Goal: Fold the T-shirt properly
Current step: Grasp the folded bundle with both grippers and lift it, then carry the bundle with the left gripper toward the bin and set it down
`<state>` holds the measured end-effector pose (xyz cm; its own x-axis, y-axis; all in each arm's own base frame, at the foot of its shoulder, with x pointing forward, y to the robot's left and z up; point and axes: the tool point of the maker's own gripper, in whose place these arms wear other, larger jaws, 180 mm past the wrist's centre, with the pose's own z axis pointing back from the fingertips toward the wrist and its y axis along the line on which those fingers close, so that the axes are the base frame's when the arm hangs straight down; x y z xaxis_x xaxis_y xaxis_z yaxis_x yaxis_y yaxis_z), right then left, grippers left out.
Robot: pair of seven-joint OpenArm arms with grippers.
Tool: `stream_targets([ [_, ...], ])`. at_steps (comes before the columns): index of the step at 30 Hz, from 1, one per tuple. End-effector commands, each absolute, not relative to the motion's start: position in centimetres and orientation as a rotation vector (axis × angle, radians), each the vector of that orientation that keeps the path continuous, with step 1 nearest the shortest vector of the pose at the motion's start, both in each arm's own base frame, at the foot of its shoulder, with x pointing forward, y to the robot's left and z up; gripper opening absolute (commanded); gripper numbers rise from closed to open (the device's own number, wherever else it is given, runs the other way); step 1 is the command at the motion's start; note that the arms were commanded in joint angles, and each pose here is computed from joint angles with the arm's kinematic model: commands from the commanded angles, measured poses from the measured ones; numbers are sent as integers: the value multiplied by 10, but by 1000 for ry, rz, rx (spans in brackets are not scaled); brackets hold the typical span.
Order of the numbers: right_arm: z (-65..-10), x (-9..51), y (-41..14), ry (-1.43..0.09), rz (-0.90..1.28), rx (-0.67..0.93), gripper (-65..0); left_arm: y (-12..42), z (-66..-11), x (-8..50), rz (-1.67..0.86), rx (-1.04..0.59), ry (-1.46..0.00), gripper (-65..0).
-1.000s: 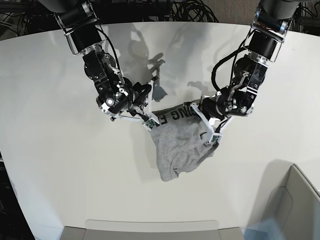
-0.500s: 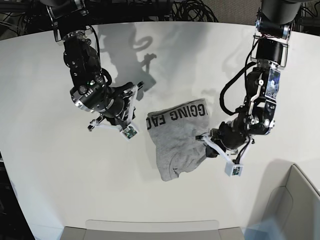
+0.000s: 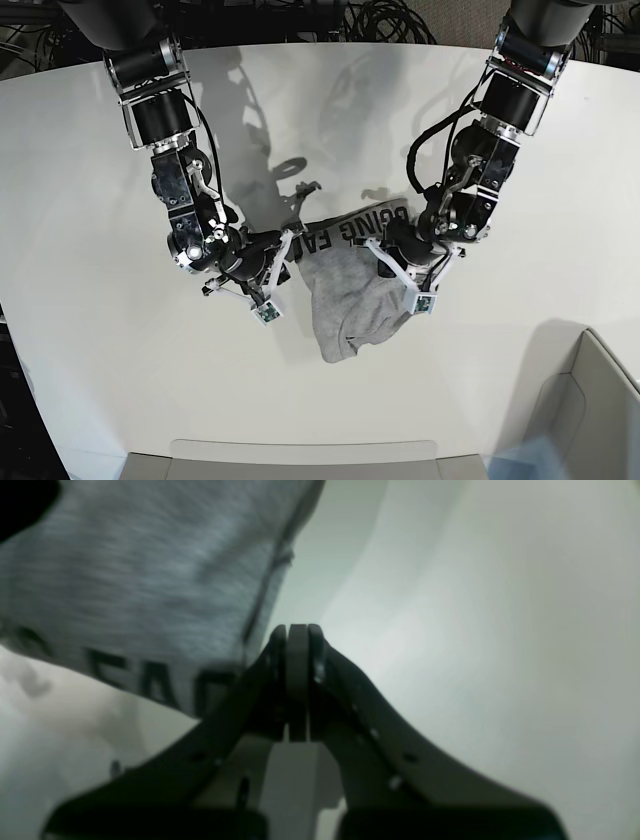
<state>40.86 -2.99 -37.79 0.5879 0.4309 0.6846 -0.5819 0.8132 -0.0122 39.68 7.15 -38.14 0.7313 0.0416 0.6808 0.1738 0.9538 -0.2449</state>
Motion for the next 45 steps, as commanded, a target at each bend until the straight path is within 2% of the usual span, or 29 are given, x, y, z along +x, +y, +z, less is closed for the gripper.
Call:
stream_targets([
  [1, -368, 425, -37, -764, 583, 212, -650, 69, -373, 406, -88, -304, -781, -650],
  [7, -408, 411, -18, -669, 603, 249, -650, 85, -409, 398, -62, -251, -706, -650],
  [10, -424, 390, 5, -619, 712, 244, -650, 87, -407, 399, -60, -249, -712, -650],
  [14, -415, 386, 5, -659, 661, 278, -650, 74, -381, 406, -86, -283, -778, -650],
  [17, -385, 390, -12, -769, 567, 293, -650, 64, -360, 410, -109, -311, -833, -650],
  [23, -323, 373, -93, -899, 395, 174, -650, 50, -311, 434, -139, -346, -948, -650],
  [26, -309, 347, -134, -924, 348, 91, -650, 23, -300, 438, -142, -402, -964, -650],
  [28, -307, 329, -156, -919, 318, 42, -650, 9, -318, 436, -120, -419, -912, -650],
  [33, -319, 283, -213, -857, 202, -56, -650, -9, -362, 426, -154, -332, -833, -650],
  [36, -326, 264, -229, -819, 229, -78, -650, -7, -401, 413, -173, -251, -751, -650],
  [40, -329, 253, -243, -807, 216, -97, -650, 19, -447, 396, -175, -156, -636, -650],
  [42, -328, 251, -248, -804, 219, -105, -650, 49, -474, 377, -169, -95, -571, -650],
  [45, -328, 251, -249, -805, 219, -107, -650, 107, -491, 363, -165, 4, -557, -650],
])
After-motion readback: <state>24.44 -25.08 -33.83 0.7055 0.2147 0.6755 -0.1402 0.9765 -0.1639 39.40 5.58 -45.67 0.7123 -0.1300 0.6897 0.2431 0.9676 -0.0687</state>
